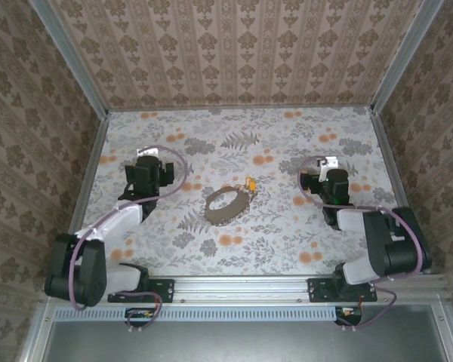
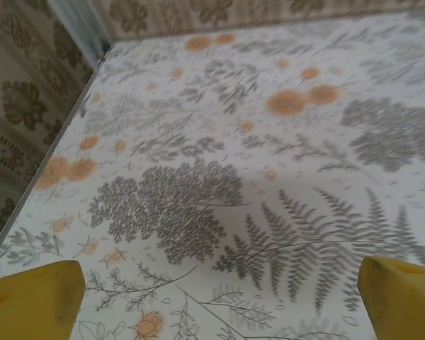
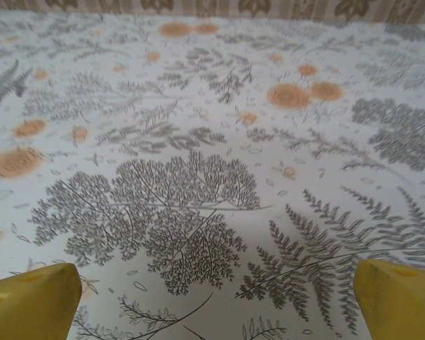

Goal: Put the keys on the keyring

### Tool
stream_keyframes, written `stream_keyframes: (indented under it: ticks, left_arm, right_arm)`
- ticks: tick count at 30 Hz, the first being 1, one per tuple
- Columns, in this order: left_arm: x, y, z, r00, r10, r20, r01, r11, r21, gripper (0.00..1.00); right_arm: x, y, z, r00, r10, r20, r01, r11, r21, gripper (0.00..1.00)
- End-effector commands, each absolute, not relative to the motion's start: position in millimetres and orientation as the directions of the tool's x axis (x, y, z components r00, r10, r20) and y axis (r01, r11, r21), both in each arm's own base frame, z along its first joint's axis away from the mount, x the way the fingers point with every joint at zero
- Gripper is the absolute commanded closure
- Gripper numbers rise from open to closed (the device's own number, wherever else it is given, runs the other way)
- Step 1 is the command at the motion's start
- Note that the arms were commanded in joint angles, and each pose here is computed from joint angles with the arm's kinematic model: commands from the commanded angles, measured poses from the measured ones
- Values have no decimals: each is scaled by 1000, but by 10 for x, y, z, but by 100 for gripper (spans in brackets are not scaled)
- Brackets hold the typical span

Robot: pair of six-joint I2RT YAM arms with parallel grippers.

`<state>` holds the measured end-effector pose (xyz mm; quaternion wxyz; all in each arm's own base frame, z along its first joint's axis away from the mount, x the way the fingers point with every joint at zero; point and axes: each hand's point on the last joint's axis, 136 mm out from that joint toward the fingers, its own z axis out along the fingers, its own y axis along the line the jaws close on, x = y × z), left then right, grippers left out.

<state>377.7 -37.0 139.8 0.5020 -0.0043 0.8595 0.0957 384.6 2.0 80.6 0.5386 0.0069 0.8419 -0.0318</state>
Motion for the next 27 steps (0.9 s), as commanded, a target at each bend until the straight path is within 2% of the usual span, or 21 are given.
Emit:
stream_keyframes:
  ticks: [1, 6, 14, 18, 22, 27]
  left_arm:
    - [4007, -241, 1580, -416, 99, -904, -162, 970, 181, 0]
    - [4193, -135, 1505, -431, 128, -893, -138, 969, 205, 0]
    - [4084, 46, 1464, -465, 112, -878, -168, 963, 211, 0]
    - [4036, 94, 1290, -479, 145, -866, -165, 954, 251, 0]
    - [4064, 171, 1062, -408, 121, -905, -168, 964, 205, 0]
    - [4041, 163, 1030, -405, 83, -911, -126, 981, 145, 0]
  right_arm:
    - [3989, -45, 995, -334, 17, -942, 76, 997, -9, 0]
    - [3999, -89, 972, -344, 29, -939, 89, 996, -1, 0]
    - [3999, -90, 976, -342, 29, -939, 89, 996, -2, 0]
    - [3995, -89, 979, -340, 29, -940, 89, 996, -2, 0]
    - [3990, -86, 983, -337, 28, -941, 89, 996, -2, 0]
    - [3993, -80, 986, -337, 25, -941, 86, 996, -5, 0]
